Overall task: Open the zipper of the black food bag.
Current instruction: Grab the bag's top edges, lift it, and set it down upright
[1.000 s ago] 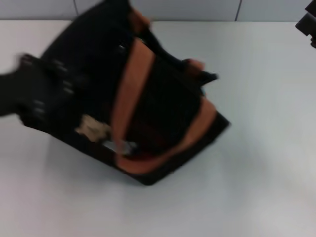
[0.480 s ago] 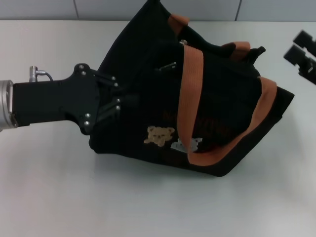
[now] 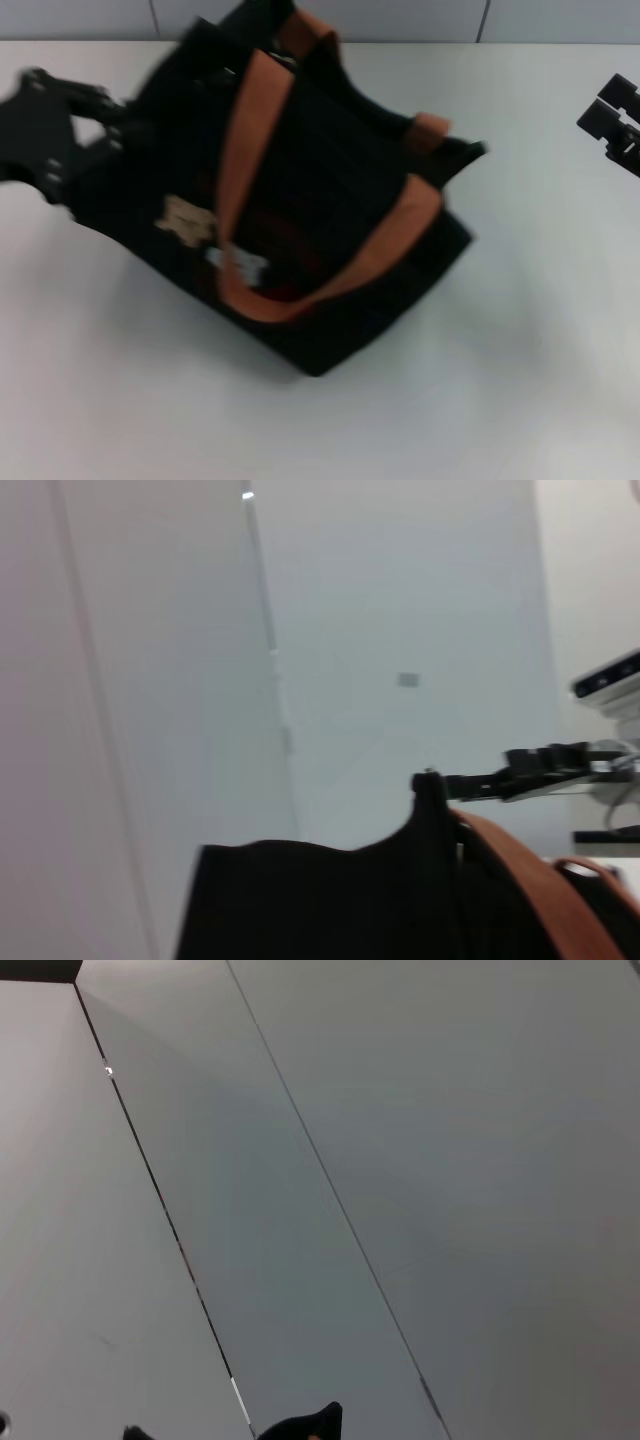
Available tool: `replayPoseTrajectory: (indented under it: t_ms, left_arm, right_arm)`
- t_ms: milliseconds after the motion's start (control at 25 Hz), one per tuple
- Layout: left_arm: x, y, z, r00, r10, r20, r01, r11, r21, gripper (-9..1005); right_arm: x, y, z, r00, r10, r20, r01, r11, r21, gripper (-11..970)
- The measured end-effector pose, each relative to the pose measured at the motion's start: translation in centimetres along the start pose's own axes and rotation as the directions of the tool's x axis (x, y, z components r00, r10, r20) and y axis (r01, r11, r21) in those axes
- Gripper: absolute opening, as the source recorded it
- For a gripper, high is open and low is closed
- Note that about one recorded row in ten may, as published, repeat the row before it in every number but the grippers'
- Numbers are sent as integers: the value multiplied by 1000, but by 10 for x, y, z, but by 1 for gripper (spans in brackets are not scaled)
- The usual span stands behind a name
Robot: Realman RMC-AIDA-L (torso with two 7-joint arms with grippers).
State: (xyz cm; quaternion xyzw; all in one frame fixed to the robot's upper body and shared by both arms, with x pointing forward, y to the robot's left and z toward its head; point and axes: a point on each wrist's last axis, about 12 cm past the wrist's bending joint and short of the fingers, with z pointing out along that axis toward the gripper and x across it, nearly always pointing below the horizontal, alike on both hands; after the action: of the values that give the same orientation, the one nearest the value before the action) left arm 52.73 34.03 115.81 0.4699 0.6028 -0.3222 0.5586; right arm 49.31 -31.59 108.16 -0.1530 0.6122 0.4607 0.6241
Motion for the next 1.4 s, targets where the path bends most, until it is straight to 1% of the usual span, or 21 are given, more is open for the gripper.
replayPoseTrajectory:
  t_ms: [40,80,200,240,360,480,560,600,680,840,1000,1160,1280,1400]
  left_arm:
    - [-8,7,-13,1000,10,-10,-10,1000,-23,98]
    - [-8,7,-13,1000,10,-10,-10,1000,-23,98]
    - [-25,12,-28,999,42,-26,-43,998,-37,98]
    - [-34,12,-31,997,66,-38,-67,997,-36,98]
    - [-55,10,-34,985,144,-93,-148,989,-27,98]
    - [-80,6,-32,957,234,-174,-244,969,-35,98]
    - [-91,2,-29,941,268,-204,-278,960,-21,99]
    - [-93,1,-26,936,280,-215,-286,958,1,99]
    - [-94,-2,-17,927,296,-228,-291,955,59,99]
    - [-85,-9,15,916,314,-250,-280,946,163,99]
    - [-84,-13,43,898,352,-262,-293,926,239,99]
    - [-79,-16,63,899,359,-250,-280,911,304,99]
    - [-73,-18,77,904,355,-239,-269,905,330,97]
    - [-67,-22,87,913,343,-220,-253,900,356,93]
  right_arm:
    - [0,0,2,1000,-2,0,2,1000,-3,841]
    - [-1,-1,3,1000,-3,0,3,1000,-6,841]
    - [-2,-1,6,1000,-5,0,5,1000,-12,840]
    - [-2,-1,8,1000,-5,1,5,1000,-15,840]
    - [-1,-2,11,1000,1,1,-1,1000,-14,839]
    - [1,-2,16,1000,12,0,-12,1000,-17,839]
    - [1,-3,17,1000,12,-5,-12,1000,-16,838]
    - [1,-3,17,1000,12,-7,-12,1000,-15,838]
    - [1,-3,17,1000,12,-9,-12,1000,-10,838]
    - [3,-3,15,1000,17,-10,-17,1000,-4,837]
    - [4,-1,13,1000,25,-16,-25,1000,-9,836]
    - [10,1,12,999,27,-39,-28,999,-21,835]
    - [16,6,7,998,-25,-52,23,999,-31,834]
    - [26,13,2,992,-123,-40,121,992,-38,834]
